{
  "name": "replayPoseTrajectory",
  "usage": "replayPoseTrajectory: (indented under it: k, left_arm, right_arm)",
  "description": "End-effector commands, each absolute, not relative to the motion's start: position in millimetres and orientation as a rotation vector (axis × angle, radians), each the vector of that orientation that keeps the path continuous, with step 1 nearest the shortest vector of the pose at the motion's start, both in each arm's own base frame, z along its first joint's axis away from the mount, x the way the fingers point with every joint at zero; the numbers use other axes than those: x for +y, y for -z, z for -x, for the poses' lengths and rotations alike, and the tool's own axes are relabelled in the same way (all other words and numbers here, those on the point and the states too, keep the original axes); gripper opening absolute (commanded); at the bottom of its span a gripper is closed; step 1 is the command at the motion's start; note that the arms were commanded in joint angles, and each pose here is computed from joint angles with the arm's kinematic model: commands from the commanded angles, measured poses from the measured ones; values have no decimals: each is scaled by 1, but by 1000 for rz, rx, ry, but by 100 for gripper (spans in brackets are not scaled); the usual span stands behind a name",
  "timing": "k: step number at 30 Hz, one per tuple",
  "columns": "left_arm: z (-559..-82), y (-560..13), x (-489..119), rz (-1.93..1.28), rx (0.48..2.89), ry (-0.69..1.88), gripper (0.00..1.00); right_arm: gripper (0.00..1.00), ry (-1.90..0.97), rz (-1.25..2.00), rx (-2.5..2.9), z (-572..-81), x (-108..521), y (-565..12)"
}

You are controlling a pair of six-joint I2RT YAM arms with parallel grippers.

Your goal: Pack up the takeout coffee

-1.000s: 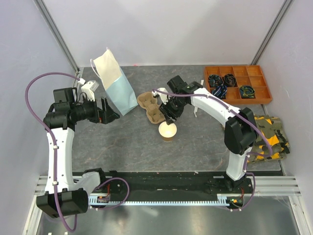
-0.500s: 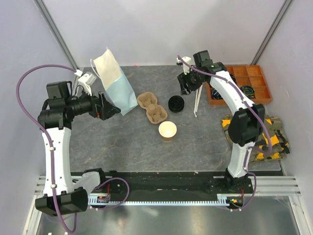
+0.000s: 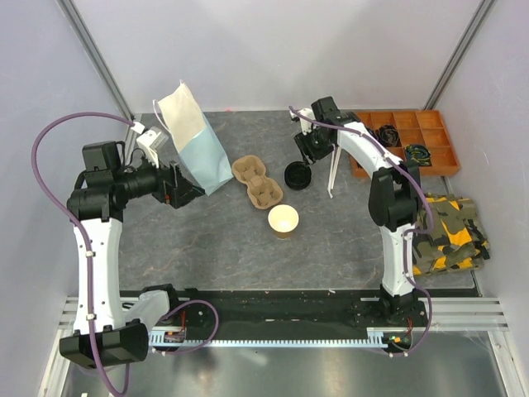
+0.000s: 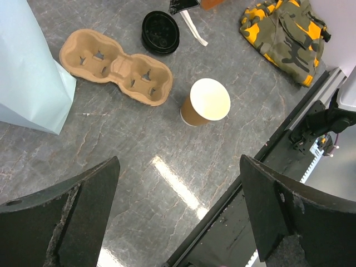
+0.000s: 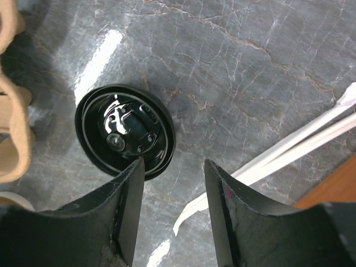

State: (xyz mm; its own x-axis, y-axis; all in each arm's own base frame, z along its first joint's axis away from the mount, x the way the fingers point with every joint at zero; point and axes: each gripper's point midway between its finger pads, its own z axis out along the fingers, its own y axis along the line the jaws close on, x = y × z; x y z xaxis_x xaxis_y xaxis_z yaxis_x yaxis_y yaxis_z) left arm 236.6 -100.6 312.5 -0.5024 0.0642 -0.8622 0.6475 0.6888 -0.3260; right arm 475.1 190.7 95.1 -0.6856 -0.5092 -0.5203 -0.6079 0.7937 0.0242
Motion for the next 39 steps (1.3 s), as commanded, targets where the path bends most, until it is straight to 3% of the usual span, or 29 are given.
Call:
replayPoseTrajectory:
  k: [1,14,20,29,39]
  left_arm:
    - [-244,-313,-100,-594,1949,780,96]
    - [-253,-306,-99,-575,1971,794,95]
    - [-260,-304,-97,-559,1983,796,95]
    - [-264,-307,-97,-569,1972,792,94]
    - [-262,-334,-107,-718,1873,729,96]
  right_arm:
    - [54,-267,809,2441,-492,198,-95]
    - [45,-245,826,2466,-496,197,-71]
    - [36,-253,831,2466,-496,197,-68]
    - [0,-266,835,2455,-494,199,-73]
    - [0,-366,778,2348,-490,198,-142]
